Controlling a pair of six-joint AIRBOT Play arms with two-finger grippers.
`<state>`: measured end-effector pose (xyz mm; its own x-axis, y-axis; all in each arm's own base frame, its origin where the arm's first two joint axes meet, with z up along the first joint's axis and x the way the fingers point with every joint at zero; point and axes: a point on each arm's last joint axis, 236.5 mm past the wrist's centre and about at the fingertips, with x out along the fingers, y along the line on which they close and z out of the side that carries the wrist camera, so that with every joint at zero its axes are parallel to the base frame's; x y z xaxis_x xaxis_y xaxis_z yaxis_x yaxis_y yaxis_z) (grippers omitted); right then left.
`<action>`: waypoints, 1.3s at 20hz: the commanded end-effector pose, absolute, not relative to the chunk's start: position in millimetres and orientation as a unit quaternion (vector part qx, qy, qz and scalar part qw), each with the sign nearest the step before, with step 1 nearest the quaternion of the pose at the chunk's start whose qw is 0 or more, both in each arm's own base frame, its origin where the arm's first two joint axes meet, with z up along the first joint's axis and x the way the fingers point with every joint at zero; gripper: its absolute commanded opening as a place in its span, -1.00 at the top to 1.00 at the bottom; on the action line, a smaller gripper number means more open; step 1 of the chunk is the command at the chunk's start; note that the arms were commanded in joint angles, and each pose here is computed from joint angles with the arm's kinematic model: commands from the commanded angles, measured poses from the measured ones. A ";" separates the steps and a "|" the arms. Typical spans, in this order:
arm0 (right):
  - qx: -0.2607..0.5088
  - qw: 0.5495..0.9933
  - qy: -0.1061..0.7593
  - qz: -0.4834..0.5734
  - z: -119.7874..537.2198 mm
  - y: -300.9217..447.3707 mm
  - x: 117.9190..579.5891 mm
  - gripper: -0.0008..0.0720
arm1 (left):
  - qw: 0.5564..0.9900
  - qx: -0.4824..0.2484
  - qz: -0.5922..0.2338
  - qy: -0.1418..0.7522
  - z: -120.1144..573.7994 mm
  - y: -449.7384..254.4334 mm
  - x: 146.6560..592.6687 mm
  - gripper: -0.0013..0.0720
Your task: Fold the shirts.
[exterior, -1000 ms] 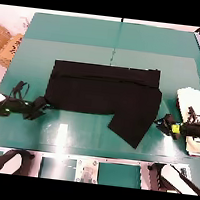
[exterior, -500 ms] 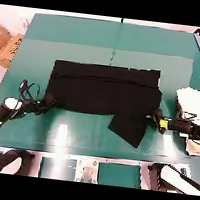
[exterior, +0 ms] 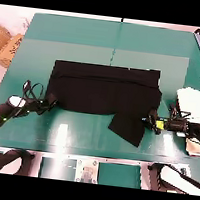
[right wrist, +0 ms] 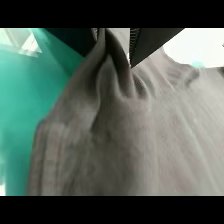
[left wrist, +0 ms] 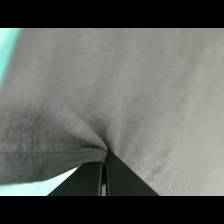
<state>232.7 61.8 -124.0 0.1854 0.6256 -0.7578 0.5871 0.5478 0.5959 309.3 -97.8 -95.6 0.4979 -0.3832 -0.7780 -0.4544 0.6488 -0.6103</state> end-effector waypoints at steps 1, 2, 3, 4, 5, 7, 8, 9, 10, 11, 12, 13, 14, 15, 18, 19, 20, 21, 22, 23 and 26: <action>0.444 0.583 0.680 0.027 -125.8 56.7 203.8 0.24 | 0.763 -0.396 -0.001 0.511 -88.6 -103.7 311.1 0.90; 0.445 0.577 0.684 0.027 -125.1 55.6 199.9 0.24 | 0.763 -0.396 -0.002 0.511 -88.3 -104.0 311.3 0.91; 0.446 0.574 0.686 0.027 -124.6 55.4 198.1 0.24 | 0.763 -0.396 -0.002 0.511 -88.2 -103.9 311.3 0.91; 0.446 0.574 0.686 0.027 -124.5 55.5 198.0 0.24 | 0.763 -0.395 -0.002 0.512 -88.3 -103.9 311.1 0.90; 0.446 0.574 0.686 0.027 -124.6 55.2 198.4 0.24 | 0.762 -0.395 -0.003 0.513 -88.6 -104.2 310.5 0.90; 0.446 0.575 0.685 0.026 -124.9 54.8 198.8 0.43 | 0.763 -0.393 -0.003 0.514 -88.7 -104.2 310.1 0.90; 0.445 0.575 0.686 0.027 -124.8 55.0 198.6 0.79 | 0.761 -0.391 -0.007 0.518 -88.5 -105.9 308.5 0.91; 0.445 0.573 0.687 0.030 -123.4 55.8 197.7 0.93 | 0.759 -0.378 -0.017 0.530 -87.0 -107.2 305.1 0.91; 0.447 0.570 0.689 0.036 -119.4 57.0 196.6 0.93 | 0.755 -0.356 -0.029 0.550 -84.2 -104.9 299.7 0.91; 0.447 0.575 0.685 0.038 -114.7 54.9 199.2 0.93 | 0.751 -0.330 -0.036 0.571 -80.8 -97.4 294.0 0.91; 0.445 0.583 0.679 0.038 -109.9 51.5 203.2 0.93 | 0.744 -0.307 -0.033 0.593 -76.6 -85.2 288.0 0.91; 0.442 0.590 0.674 0.039 -105.2 49.5 205.9 0.93 | 0.737 -0.289 -0.029 0.610 -72.3 -74.8 282.8 0.91; 0.438 0.594 0.674 0.033 -102.2 46.9 205.3 0.93 | 0.730 -0.271 -0.028 0.626 -68.6 -66.2 276.5 0.91; 0.430 0.596 0.678 0.023 -100.8 43.3 201.7 0.93 | 0.725 -0.257 -0.028 0.638 -66.6 -61.0 271.5 0.91; 0.402 0.593 0.698 -0.007 -97.2 32.4 184.2 0.93 | 0.714 -0.227 -0.030 0.662 -65.4 -55.1 259.6 0.91; 0.397 0.597 0.697 -0.008 -92.7 31.4 182.7 0.93 | 0.711 -0.218 -0.030 0.667 -64.3 -52.4 256.9 0.91; 0.398 0.601 0.693 -0.009 -86.2 31.5 184.3 0.93 | 0.709 -0.209 -0.031 0.672 -60.5 -50.3 255.8 0.91; 0.399 0.611 0.684 -0.004 -76.4 31.2 190.0 0.93 | 0.713 -0.206 -0.033 0.670 -54.4 -49.6 259.6 0.91; 0.404 0.623 0.670 0.006 -64.1 32.7 200.1 0.93 | 0.719 -0.206 -0.037 0.663 -46.1 -50.1 266.2 0.91; 0.415 0.633 0.654 0.019 -51.2 35.9 212.0 0.93 | 0.728 -0.202 -0.043 0.654 -37.6 -52.0 274.5 0.91; 0.424 0.675 0.601 0.058 -13.6 45.3 255.4 0.93 | 0.768 -0.176 -0.072 0.612 -11.9 -70.2 305.3 0.91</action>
